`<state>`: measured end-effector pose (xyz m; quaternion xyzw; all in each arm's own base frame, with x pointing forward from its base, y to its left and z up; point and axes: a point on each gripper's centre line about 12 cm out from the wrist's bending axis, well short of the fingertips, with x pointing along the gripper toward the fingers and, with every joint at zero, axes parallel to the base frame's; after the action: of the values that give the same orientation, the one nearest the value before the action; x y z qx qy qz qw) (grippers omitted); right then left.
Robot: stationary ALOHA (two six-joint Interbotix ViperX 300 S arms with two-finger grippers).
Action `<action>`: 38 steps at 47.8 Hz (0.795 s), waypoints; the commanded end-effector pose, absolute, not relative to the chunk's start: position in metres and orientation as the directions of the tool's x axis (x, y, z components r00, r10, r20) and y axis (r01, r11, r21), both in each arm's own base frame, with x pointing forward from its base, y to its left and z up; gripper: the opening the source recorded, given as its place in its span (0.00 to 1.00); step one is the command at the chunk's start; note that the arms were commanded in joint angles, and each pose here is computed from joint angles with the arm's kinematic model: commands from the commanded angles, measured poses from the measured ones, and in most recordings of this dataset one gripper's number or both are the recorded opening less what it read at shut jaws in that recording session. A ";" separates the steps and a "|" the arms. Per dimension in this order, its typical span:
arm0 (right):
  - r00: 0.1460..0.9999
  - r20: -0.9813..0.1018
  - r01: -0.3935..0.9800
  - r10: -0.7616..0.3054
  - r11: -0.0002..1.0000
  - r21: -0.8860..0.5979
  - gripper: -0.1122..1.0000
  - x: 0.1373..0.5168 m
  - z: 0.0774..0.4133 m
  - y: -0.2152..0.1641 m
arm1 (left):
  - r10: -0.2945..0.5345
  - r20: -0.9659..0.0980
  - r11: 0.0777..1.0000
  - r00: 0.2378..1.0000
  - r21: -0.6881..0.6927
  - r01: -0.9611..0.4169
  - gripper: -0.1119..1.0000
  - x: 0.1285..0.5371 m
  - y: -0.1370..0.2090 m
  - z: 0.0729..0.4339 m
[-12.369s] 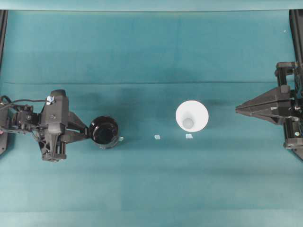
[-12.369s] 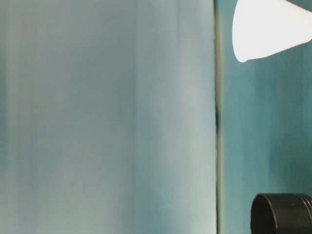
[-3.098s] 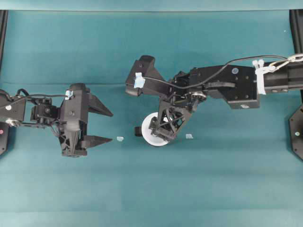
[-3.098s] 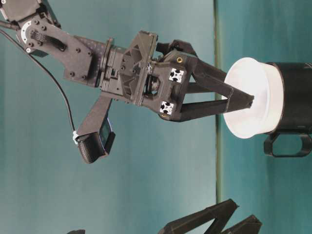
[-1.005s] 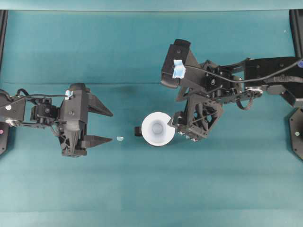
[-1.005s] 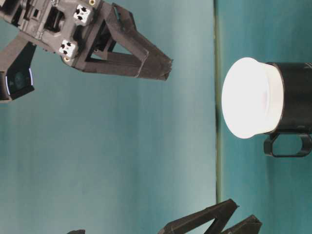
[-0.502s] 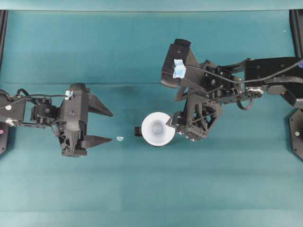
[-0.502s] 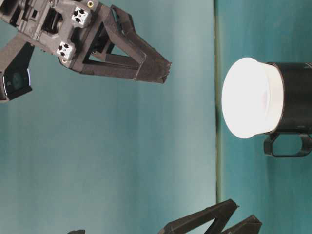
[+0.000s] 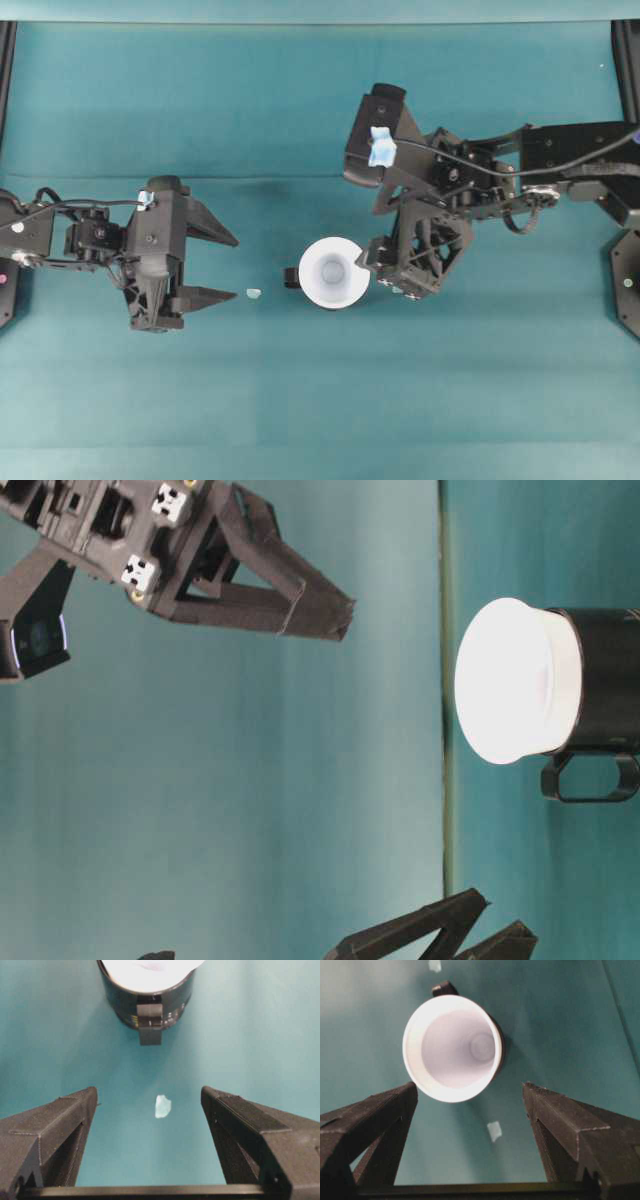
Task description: Put the paper cup into the moved cup holder.
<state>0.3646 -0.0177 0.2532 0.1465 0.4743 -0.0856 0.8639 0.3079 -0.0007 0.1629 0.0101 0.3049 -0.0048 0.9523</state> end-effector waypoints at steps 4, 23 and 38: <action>0.581 -0.814 0.269 -0.008 0.946 0.183 0.92 0.361 0.267 -0.015 | -0.003 -0.567 1.000 0.824 0.018 0.016 0.87 0.309 -0.001 0.168; 0.597 -0.802 0.265 -0.010 0.946 0.186 0.92 0.362 0.268 -0.015 | -0.005 -0.567 1.000 0.824 0.018 0.018 0.87 0.309 -0.001 0.168; 0.597 -0.802 0.266 -0.010 0.946 0.187 0.92 0.362 0.268 -0.015 | -0.005 -0.567 1.000 0.824 0.018 0.018 0.87 0.309 -0.001 0.168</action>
<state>0.3630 -0.0166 0.2560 0.1465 0.4598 -0.0827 0.8720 0.3078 -0.0002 0.1628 0.0099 0.3056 -0.0041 0.9521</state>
